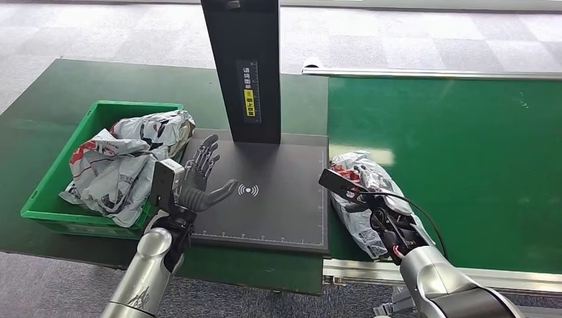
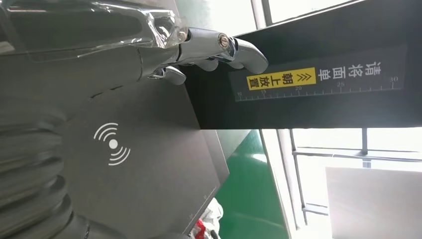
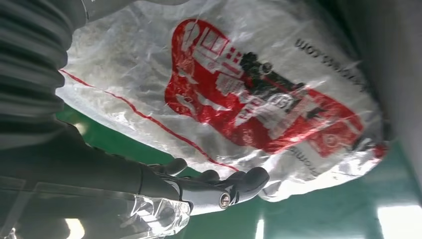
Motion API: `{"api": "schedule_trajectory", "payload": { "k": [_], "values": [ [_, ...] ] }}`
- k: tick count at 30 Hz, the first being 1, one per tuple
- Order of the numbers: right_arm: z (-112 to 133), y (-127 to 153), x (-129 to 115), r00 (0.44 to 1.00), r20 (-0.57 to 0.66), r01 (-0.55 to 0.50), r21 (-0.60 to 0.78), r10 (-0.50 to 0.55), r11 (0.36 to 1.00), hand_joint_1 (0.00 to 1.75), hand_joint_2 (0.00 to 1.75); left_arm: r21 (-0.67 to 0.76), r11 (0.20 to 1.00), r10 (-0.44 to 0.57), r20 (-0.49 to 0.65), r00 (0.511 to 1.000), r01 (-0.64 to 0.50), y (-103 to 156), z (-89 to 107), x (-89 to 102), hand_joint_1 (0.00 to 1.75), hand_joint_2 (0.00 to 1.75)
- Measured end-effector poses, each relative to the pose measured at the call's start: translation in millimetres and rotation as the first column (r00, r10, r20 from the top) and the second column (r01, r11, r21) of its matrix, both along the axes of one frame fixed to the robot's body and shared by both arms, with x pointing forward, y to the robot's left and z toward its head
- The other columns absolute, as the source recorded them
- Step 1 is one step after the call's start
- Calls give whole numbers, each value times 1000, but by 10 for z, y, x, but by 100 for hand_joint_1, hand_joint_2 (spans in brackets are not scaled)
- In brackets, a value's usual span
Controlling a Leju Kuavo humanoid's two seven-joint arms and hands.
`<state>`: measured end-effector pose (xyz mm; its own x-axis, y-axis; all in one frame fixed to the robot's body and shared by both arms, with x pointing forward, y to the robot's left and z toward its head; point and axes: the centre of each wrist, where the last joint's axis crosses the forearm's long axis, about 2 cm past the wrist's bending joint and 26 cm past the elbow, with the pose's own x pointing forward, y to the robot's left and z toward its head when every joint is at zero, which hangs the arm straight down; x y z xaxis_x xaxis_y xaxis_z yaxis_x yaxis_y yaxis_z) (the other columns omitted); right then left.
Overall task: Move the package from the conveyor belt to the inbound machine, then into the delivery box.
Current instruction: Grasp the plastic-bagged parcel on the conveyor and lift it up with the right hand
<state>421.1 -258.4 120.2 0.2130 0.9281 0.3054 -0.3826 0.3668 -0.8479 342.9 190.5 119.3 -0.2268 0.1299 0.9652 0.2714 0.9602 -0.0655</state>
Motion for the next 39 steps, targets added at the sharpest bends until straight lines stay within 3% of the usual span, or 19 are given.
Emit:
{"api": "schedule_trajectory", "payload": {
  "k": [5, 7, 13, 19, 26, 28, 30, 32, 39],
  "values": [
    [92, -147, 35, 948, 295, 98, 94, -122, 991, 0, 175, -4, 1000, 10, -2, 1000, -10, 7, -18, -41, 0, 175],
    [151, -205, 56, 925, 346, 114, 139, -157, 984, 0, 175, -2, 1000, 11, -2, 1000, -11, 11, -24, -59, 0, 175],
    [79, -300, 11, 970, 172, 157, 83, -169, 984, 0, 175, 7, 1000, -4, -2, 1000, 4, -12, -18, -56, 0, 175],
    [-57, -313, -51, 995, -33, 96, 48, -94, 994, 0, 175, 12, 1000, -22, 2, 1000, 22, -57, 19, 2, 0, 175],
    [-134, -305, -89, 992, -116, 67, 75, -58, 995, 0, 175, 13, 999, -31, -5, 999, 31, -84, 16, 22, 0, 175],
    [-148, -306, -97, 989, -139, 54, 87, -42, 995, 14, 175, 16, 999, -33, -5, 999, 33, -86, 15, 22, 0, 175],
    [-162, -305, -104, 987, -163, 33, 109, -15, 994, 101, 175, 17, 999, -35, -6, 999, 35, -88, 17, 27, 0, 175],
    [-174, -303, -111, 983, -185, 8, 140, 18, 990, 175, 175, 18, 999, -38, -6, 999, 38, -91, 25, 41, 0, 175],
    [-136, -309, -77, 980, -191, -17, 190, 54, 982, 175, 175, 19, 999, -42, -11, 999, 42, -97, 25, 61, 0, 175]
  ]
}}
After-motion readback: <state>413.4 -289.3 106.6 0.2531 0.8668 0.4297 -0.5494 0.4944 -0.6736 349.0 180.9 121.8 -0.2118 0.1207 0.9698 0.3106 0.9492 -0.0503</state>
